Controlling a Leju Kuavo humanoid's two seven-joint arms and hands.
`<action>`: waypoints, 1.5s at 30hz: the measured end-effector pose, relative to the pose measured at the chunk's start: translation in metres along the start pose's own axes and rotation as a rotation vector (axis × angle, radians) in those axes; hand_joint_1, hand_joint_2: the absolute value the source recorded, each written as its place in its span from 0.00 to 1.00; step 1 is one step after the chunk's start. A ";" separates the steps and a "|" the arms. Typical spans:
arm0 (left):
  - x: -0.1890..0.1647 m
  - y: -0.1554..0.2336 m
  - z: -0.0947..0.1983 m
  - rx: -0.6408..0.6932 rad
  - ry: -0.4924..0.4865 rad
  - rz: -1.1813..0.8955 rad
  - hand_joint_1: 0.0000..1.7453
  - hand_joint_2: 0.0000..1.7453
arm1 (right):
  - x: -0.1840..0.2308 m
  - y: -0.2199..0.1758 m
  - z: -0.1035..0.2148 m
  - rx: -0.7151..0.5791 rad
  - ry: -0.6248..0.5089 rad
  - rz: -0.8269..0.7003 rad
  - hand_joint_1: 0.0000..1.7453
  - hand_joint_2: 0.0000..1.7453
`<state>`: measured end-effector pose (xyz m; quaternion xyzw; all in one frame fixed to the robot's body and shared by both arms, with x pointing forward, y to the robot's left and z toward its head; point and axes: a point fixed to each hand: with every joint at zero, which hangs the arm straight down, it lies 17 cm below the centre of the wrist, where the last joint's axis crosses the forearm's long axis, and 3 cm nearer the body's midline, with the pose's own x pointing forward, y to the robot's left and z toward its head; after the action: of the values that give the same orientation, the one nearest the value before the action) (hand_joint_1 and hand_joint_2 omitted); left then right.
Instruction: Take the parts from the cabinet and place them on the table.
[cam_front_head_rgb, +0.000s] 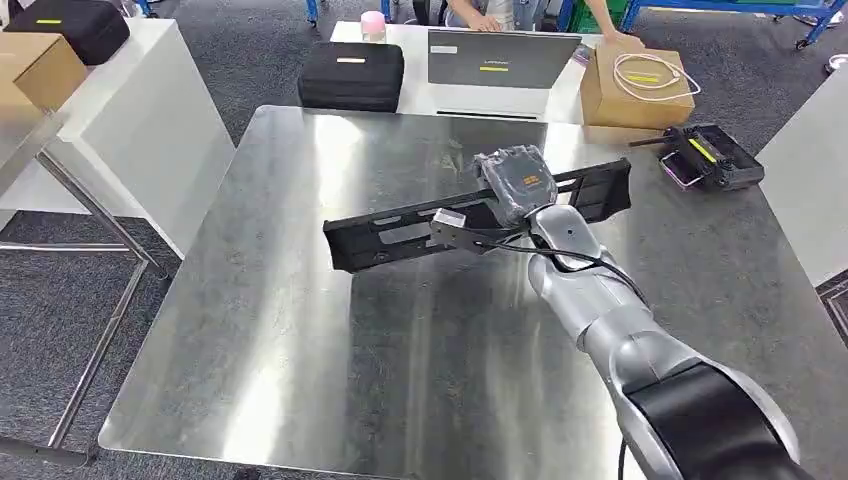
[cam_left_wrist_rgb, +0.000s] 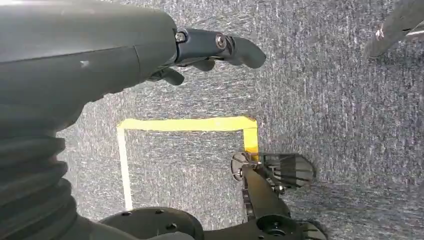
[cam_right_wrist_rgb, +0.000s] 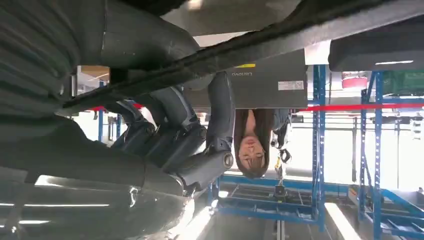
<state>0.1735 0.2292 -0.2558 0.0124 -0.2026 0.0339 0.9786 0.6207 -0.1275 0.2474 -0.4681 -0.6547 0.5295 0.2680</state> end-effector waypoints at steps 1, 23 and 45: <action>0.000 0.000 0.000 0.000 0.000 0.000 0.00 1.00 | 0.000 0.000 0.000 0.000 0.001 0.000 1.00 1.00; 0.003 0.000 0.000 0.000 -0.033 -0.013 0.00 1.00 | -0.008 0.001 0.001 0.010 0.011 0.017 1.00 1.00; 0.052 0.005 0.008 0.055 -0.330 -0.066 0.00 1.00 | -0.027 0.002 0.005 0.019 0.025 0.052 1.00 1.00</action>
<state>0.2174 0.2367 -0.2275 0.0513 -0.3589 0.0049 0.9319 0.6282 -0.1540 0.2477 -0.4890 -0.6339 0.5365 0.2667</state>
